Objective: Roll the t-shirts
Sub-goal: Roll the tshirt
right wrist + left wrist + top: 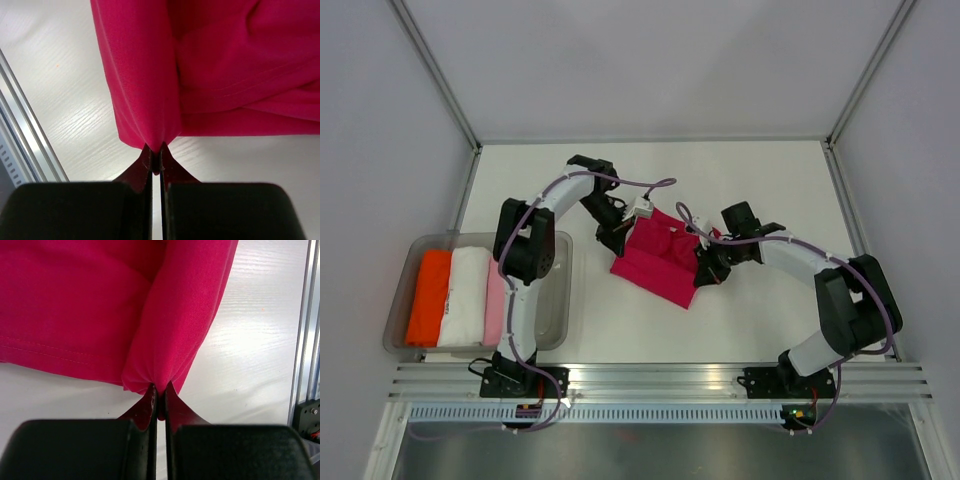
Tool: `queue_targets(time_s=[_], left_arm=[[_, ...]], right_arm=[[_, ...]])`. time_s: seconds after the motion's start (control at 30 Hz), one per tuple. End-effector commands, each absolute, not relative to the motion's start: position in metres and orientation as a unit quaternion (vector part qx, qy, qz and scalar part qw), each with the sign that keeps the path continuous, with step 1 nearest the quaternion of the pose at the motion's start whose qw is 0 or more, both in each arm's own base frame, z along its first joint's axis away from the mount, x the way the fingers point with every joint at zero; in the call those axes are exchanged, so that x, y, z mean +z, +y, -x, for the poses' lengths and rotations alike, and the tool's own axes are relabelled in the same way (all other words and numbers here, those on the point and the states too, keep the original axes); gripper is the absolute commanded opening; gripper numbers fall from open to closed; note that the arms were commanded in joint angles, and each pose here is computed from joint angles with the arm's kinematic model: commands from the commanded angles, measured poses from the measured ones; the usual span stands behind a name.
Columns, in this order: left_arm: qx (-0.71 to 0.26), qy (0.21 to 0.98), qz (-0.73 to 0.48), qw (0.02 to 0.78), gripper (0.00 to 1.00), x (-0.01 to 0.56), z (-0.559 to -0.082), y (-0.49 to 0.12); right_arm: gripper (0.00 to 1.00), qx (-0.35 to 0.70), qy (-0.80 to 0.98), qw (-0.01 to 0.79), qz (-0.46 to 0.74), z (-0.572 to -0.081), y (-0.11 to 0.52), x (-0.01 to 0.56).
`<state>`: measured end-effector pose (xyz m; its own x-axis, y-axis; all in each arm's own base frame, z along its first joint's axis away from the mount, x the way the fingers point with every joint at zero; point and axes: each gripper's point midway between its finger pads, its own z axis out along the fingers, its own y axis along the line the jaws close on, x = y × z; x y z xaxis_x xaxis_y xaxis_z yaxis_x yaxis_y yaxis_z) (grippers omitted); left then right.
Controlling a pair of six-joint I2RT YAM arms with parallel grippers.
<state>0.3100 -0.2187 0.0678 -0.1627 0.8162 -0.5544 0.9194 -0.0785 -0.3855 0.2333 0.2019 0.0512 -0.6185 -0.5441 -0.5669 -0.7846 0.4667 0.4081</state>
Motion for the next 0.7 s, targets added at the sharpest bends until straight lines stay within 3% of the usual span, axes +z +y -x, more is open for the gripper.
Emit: queue_targets(time_s=[0.0, 0.13, 0.3, 0.4, 0.53, 0.67], left_arm=[[-0.39, 0.715, -0.58, -0.011, 0.06, 0.079, -0.283, -0.208], [-0.374, 0.735, -0.565, 0.0, 0.13, 0.07, -0.297, -0.211], [-0.365, 0.761, -0.537, 0.014, 0.15, 0.071, -0.313, -0.22], [-0.369, 0.768, -0.524, 0.008, 0.13, 0.073, -0.312, -0.222], [-0.379, 0.777, -0.502, 0.0, 0.11, 0.075, -0.304, -0.223], [-0.389, 0.784, -0.484, 0.001, 0.12, 0.076, -0.304, -0.228]], right_arm=[[0.0, 0.322, 0.852, 0.199, 0.363, -0.249, 0.195, 0.05], [0.04, 0.321, 0.861, 0.219, 0.329, -0.264, 0.191, 0.047], [0.28, 0.28, 0.892, 0.222, 0.278, -0.281, 0.176, 0.041], [0.29, 0.26, 0.893, 0.271, 0.247, -0.299, 0.169, 0.072], [0.26, 0.238, 0.888, 0.376, 0.116, -0.319, 0.165, 0.137], [0.15, 0.289, 0.841, 0.434, 0.144, -0.289, 0.219, 0.156]])
